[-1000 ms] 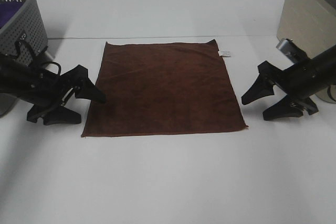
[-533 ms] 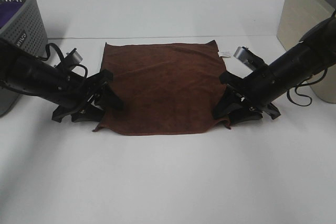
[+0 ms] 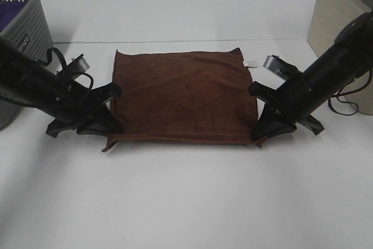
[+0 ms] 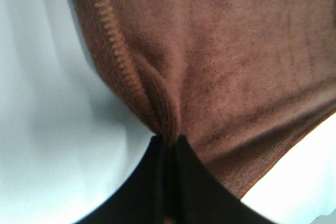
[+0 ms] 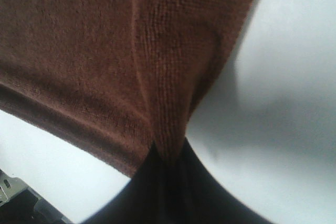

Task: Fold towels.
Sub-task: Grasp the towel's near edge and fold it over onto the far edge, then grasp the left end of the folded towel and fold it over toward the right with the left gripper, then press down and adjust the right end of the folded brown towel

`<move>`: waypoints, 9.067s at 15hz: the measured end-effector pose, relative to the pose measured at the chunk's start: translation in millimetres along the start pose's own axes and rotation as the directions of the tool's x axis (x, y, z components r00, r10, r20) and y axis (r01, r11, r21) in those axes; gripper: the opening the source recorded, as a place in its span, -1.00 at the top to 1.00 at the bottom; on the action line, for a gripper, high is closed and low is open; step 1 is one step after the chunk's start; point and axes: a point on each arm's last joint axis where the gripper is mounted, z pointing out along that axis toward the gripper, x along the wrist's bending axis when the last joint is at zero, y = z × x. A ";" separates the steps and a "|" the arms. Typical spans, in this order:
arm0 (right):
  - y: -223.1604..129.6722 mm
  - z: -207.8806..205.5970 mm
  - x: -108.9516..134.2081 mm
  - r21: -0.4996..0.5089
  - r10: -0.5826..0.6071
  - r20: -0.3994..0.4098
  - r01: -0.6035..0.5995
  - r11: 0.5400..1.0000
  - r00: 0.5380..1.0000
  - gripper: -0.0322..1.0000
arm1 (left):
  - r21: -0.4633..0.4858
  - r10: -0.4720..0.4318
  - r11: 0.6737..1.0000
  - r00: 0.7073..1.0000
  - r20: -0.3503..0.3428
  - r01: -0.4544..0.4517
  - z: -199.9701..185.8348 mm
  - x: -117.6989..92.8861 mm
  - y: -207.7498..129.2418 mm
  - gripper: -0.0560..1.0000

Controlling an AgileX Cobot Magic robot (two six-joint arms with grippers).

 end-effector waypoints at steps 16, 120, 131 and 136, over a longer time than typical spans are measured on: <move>-16.3 -54.2 38.2 -0.128 -0.062 0.037 0.066 0.990 0.997 0.94 | -0.037 0.042 0.998 0.999 -0.020 -0.043 -51.5 -35.2 -5.2 0.88; 108.8 -11.2 37.2 -0.296 -0.142 -0.205 0.077 0.952 0.968 -0.55 | -0.137 0.214 0.959 0.951 -0.221 -0.248 -36.9 -74.2 148.9 -0.47; 103.8 -40.0 41.7 -0.336 -0.208 -0.095 0.165 0.927 0.973 -0.55 | -0.095 0.215 0.966 0.952 -0.219 -0.240 -36.8 -73.7 144.9 -0.47; 53.8 -110.5 82.5 -0.213 -0.243 -0.004 0.237 0.948 0.970 -0.55 | -0.022 0.295 0.951 0.927 -0.233 -0.308 -92.0 -103.3 124.6 -0.47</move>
